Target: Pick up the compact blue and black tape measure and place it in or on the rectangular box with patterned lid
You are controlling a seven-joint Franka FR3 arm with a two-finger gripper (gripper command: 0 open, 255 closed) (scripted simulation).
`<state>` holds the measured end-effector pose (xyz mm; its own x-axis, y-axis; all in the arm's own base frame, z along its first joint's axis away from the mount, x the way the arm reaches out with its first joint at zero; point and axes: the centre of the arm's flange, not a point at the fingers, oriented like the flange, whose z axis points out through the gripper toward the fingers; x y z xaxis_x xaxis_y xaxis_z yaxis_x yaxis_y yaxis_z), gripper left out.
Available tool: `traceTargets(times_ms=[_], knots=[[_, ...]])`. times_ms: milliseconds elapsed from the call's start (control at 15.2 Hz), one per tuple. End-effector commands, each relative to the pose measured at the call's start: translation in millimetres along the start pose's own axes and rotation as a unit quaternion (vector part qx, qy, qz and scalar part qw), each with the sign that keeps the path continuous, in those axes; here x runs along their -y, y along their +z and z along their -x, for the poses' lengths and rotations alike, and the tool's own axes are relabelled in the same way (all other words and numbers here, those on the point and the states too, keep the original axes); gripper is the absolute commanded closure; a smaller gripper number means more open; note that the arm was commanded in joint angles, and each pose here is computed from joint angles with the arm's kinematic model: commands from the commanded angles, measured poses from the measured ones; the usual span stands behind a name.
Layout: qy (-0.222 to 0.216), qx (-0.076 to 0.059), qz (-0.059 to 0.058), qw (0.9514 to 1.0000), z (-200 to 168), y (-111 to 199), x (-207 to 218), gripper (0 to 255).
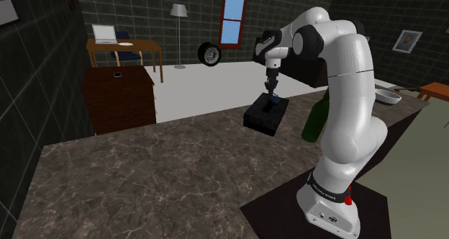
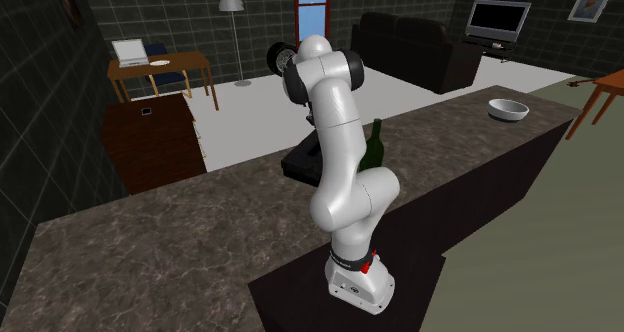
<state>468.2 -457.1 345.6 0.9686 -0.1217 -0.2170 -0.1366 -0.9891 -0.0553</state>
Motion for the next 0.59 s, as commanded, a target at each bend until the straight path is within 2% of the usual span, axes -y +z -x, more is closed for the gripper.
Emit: traceTargets(times_ms=[0, 198, 264, 528], knots=[[0.0, 0.0, 0.0, 1.0, -0.1, 0.1, -0.1, 255], [0.0, 0.0, 0.0, 1.0, -0.1, 0.1, -0.1, 255], [0.0, 0.0, 0.0, 1.0, -0.2, 0.1, -0.1, 0], [0.0, 0.0, 0.0, 1.0, -0.1, 0.1, -0.1, 0]])
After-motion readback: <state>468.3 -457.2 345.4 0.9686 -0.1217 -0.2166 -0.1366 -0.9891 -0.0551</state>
